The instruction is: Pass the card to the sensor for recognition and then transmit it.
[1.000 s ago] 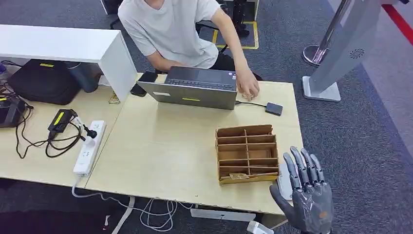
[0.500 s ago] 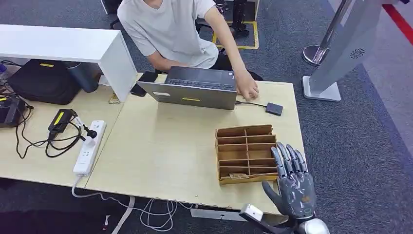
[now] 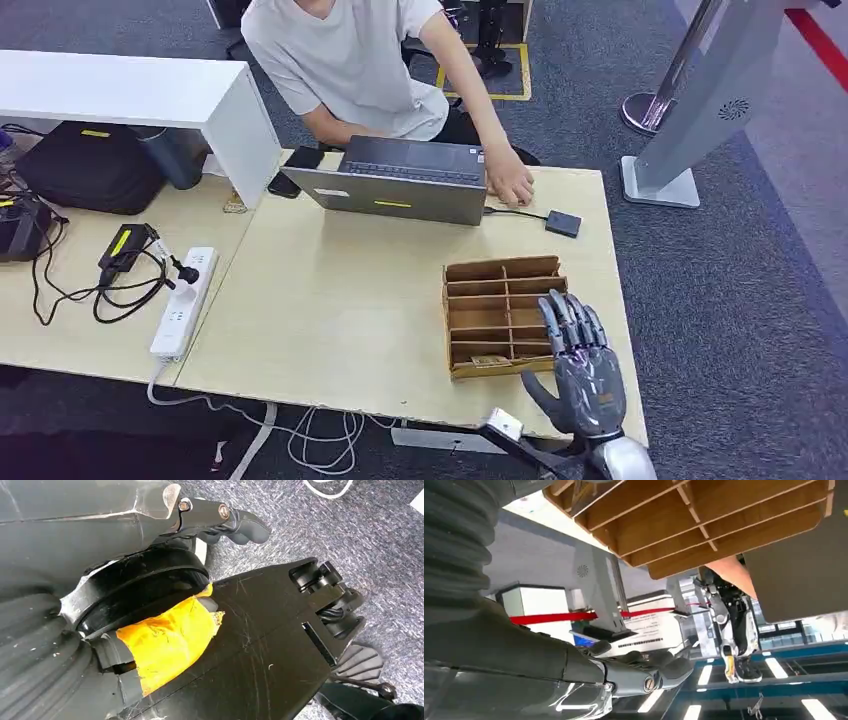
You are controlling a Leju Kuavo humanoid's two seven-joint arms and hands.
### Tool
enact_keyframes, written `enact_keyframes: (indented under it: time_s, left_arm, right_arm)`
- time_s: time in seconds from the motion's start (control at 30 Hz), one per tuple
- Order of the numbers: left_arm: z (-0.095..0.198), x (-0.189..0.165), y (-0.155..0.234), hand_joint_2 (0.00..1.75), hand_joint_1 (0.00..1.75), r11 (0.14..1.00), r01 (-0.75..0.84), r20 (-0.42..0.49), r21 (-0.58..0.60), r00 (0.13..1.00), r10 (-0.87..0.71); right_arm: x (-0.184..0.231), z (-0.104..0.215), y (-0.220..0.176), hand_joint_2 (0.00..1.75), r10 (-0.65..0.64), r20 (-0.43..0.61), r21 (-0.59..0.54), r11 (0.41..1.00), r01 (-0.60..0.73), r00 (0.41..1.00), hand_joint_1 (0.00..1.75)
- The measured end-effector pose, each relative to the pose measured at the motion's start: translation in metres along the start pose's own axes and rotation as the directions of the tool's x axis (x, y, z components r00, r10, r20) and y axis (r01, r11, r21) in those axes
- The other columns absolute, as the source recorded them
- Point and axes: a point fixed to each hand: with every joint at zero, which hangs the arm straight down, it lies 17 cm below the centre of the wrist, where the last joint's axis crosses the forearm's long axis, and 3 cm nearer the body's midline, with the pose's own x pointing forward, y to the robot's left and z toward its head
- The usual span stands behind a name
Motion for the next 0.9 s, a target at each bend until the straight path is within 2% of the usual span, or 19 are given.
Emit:
enact_keyframes:
  time_s: [0.47, 0.9]
  left_arm:
    - [0.0, 0.0, 0.0, 1.75, 0.0, 1.0, 0.0, 0.0, 0.0, 1.0, 0.0]
    - [0.0, 0.0, 0.0, 1.75, 0.0, 1.0, -0.008, -0.002, -0.001, 1.0, 0.008]
  right_arm:
    - [0.003, 0.005, 0.013, 1.75, -0.019, -0.011, 0.031, 0.999, 0.019, 1.0, 0.0]
    - [-0.014, 0.035, 0.049, 1.75, -0.005, -0.07, 0.118, 0.993, 0.013, 0.998, 0.0]
